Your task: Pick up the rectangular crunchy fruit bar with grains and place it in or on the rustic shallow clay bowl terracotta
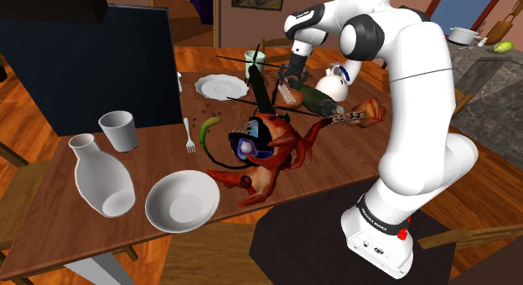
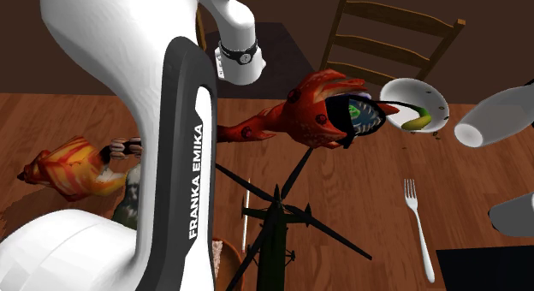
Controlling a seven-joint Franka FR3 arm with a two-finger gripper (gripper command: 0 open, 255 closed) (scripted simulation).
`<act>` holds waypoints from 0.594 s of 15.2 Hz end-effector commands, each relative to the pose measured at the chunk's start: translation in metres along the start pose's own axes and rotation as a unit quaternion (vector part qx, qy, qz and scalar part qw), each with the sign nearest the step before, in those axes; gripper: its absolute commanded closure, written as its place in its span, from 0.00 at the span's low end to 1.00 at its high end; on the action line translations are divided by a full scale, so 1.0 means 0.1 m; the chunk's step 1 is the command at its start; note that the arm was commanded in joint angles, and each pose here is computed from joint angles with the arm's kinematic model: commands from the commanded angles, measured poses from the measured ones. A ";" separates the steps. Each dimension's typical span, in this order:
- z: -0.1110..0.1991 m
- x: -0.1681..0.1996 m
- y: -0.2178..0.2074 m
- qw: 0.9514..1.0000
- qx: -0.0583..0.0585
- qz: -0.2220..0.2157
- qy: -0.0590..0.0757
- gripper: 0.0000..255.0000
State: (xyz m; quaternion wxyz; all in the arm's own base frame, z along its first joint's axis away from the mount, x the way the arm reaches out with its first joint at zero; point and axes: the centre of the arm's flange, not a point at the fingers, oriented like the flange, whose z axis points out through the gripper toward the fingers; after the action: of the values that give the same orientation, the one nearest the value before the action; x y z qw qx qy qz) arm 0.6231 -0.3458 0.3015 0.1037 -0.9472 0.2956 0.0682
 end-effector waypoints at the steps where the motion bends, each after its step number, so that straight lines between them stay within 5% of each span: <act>1: -0.21 -0.01 -0.02 1.000 0.000 -0.001 -0.003 0.00; 9: -0.32 -0.01 -0.02 1.000 0.000 -0.001 -0.003 0.00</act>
State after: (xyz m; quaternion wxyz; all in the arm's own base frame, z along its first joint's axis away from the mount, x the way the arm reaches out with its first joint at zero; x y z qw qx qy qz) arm 0.6254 -0.3514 0.3326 0.1049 -0.9473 0.2943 0.0710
